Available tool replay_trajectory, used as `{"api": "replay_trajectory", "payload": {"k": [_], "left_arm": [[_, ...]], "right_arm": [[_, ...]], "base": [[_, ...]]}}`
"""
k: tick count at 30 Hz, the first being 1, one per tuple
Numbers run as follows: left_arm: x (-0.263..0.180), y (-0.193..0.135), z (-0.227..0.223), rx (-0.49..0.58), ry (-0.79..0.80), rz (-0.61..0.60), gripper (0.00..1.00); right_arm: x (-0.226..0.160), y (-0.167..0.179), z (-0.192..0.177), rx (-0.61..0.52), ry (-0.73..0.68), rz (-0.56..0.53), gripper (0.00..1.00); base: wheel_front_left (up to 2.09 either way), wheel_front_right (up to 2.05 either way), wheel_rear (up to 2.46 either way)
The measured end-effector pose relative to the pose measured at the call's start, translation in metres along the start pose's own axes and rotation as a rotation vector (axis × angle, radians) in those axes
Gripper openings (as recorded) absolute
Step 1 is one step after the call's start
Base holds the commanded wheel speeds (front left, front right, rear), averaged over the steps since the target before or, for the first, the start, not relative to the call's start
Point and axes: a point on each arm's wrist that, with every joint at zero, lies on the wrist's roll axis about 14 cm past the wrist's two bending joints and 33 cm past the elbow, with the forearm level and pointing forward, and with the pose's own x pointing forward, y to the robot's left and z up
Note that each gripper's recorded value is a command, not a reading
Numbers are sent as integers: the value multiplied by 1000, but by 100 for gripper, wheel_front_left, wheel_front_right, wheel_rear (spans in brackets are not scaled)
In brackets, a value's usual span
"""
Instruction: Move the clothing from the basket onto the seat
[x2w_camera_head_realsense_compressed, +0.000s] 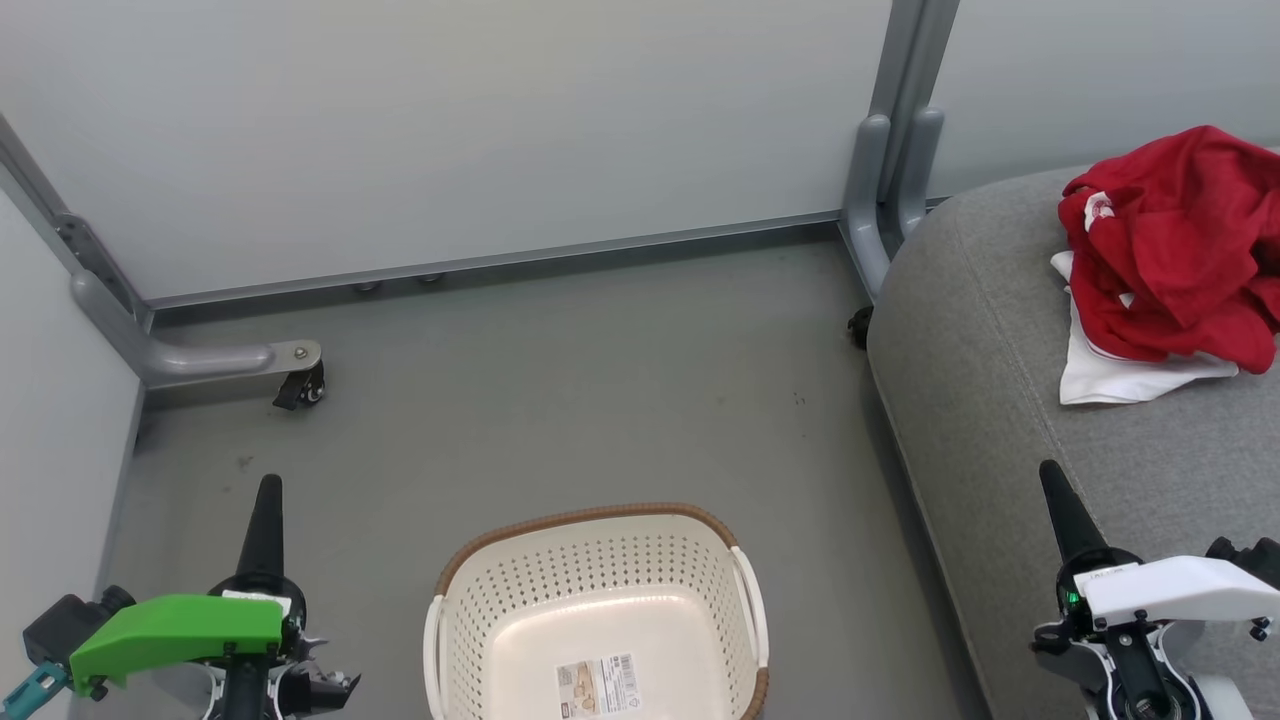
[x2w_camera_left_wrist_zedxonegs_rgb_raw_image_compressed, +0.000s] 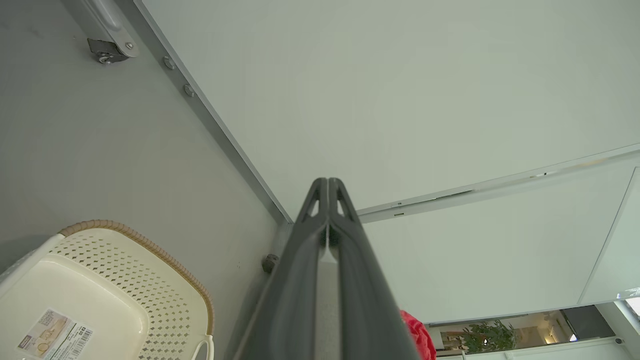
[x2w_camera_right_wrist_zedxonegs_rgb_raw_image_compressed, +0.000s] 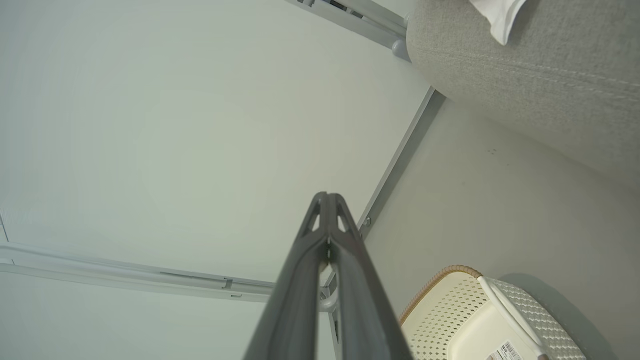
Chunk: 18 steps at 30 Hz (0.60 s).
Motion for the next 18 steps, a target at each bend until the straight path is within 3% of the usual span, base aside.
{"api": "replay_trajectory", "payload": {"k": [18], "left_arm": [[5, -8, -2, -144, 18, -27, 0]], "right_arm": [[1, 2, 6, 149, -8, 10, 0]], "base": [[0, 0, 0]]}}
